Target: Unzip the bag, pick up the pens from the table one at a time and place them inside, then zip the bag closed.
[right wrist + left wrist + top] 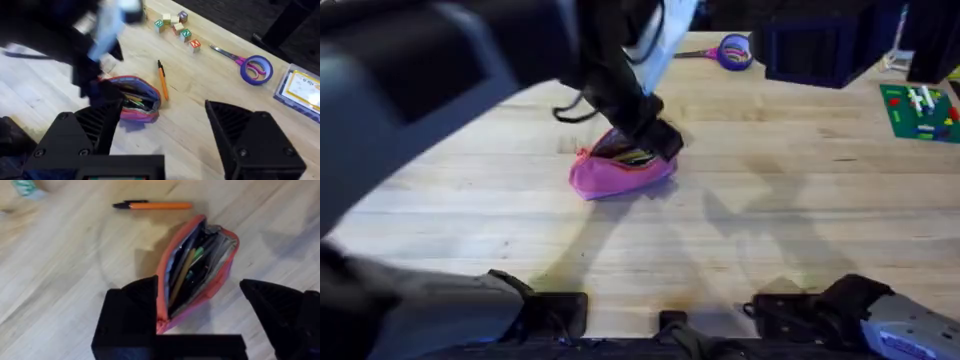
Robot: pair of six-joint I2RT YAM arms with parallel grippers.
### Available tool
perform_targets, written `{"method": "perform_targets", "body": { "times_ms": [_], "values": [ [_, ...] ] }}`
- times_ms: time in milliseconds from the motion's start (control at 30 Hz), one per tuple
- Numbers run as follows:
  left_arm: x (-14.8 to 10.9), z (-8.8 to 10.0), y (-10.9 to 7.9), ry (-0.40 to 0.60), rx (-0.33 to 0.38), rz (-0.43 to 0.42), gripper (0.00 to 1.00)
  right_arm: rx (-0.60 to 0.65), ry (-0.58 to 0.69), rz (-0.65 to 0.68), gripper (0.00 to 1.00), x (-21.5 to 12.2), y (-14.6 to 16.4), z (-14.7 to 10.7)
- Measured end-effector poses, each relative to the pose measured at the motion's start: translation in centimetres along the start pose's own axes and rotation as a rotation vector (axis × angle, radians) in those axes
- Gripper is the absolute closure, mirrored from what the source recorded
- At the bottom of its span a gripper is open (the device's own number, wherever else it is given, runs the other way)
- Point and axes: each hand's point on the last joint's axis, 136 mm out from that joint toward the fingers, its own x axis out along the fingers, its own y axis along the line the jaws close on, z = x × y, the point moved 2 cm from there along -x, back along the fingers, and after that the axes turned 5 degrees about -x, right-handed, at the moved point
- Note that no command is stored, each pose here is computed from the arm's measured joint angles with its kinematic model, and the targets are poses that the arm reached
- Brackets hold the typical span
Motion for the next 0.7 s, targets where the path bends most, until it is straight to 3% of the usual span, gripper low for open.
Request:
{"method": "perform_targets", "body": {
  "times_ms": [133,333,500,700],
  "values": [
    [-4.6,0.7,1.1,-0.142,-0.028,0.031,0.002,0.0,0.001,-0.009,0.003,0.0,-0.1,0.0],
    [-10.1,-0.2,4.0,-0.293,-0.117,0.108,0.001,0.001,0.003,-0.012,0.004,0.3,-0.2,0.1],
    [-12.9,-1.3,6.0,-0.364,-0.179,0.168,0.001,0.004,0.056,-0.007,0.004,2.5,-0.3,-0.2],
    [-14.5,-1.9,6.5,-0.405,-0.201,0.199,0.001,0.01,0.163,0.003,0.003,5.6,-0.4,-1.6]
  ]
}}
